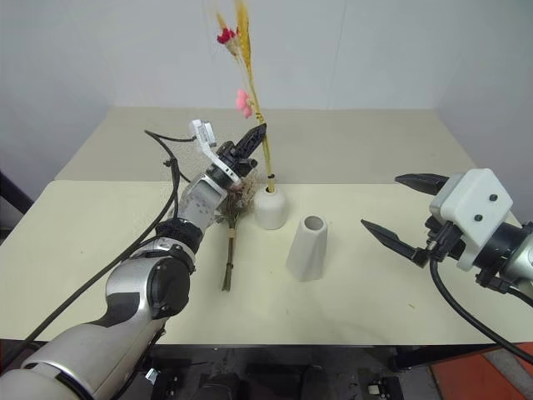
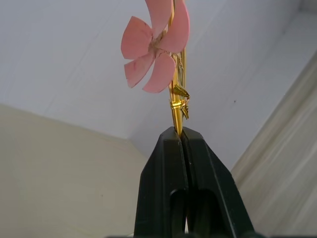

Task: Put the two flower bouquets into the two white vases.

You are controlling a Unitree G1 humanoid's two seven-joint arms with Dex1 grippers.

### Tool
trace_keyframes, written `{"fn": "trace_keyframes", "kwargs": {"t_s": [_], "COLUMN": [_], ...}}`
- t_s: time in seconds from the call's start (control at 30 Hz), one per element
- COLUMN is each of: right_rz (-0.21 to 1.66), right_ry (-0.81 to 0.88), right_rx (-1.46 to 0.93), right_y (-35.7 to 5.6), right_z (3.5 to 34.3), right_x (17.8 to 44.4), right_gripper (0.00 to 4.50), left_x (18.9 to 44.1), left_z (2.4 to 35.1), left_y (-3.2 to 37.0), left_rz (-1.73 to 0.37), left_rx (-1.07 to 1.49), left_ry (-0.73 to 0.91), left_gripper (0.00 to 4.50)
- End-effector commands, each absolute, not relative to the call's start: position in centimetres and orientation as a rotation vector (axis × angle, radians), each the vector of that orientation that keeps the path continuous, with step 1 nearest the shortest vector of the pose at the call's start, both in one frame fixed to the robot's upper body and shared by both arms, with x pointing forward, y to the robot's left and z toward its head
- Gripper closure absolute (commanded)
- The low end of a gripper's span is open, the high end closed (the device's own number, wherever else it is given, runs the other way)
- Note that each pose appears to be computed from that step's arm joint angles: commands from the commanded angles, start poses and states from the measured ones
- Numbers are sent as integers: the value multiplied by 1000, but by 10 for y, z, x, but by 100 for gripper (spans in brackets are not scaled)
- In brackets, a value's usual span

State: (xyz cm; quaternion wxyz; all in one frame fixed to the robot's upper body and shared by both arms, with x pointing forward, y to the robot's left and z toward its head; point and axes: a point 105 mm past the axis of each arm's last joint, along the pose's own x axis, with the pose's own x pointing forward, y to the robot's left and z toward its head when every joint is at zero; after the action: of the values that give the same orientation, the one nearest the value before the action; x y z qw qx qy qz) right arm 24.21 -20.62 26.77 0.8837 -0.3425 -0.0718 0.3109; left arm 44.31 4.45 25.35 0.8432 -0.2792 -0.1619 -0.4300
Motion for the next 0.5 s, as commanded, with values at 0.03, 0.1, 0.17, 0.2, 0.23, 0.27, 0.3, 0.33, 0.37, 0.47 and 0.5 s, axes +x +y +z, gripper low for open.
{"fn": "trace_keyframes", "kwargs": {"t_s": [0.03,0.1,0.17,0.2,0.23,0.27,0.3,0.33,0.37,0.47,0.5], "right_rz": [630,631,632,632,632,632,632,632,631,631,633], "right_ry": [-199,-199,-201,-202,-203,-203,-203,-203,-203,-202,-200], "right_rx": [-733,-732,-729,-729,-728,-728,-727,-727,-726,-728,-724], "right_y": [-204,-204,-204,-204,-204,-204,-204,-204,-204,-204,-204], "right_z": [277,276,276,276,276,276,276,276,276,276,276], "right_x": [240,241,241,241,241,241,241,241,241,240,239], "right_gripper": [0,0,0,0,0,0,0,0,0,0,0], "left_x": [435,433,433,433,433,433,432,432,431,430,430], "left_z": [267,266,263,262,261,258,255,254,252,249,249], "left_y": [41,40,40,41,41,41,40,40,39,37,37], "left_rz": [-966,-977,-976,-973,-970,-973,-980,-986,-991,-996,-995], "left_rx": [-454,-436,-427,-427,-427,-417,-402,-392,-378,-363,-354], "left_ry": [-419,-422,-417,-413,-411,-405,-399,-395,-393,-392,-392], "left_gripper": [449,449,449,449,449,449,449,449,449,449,449]}}
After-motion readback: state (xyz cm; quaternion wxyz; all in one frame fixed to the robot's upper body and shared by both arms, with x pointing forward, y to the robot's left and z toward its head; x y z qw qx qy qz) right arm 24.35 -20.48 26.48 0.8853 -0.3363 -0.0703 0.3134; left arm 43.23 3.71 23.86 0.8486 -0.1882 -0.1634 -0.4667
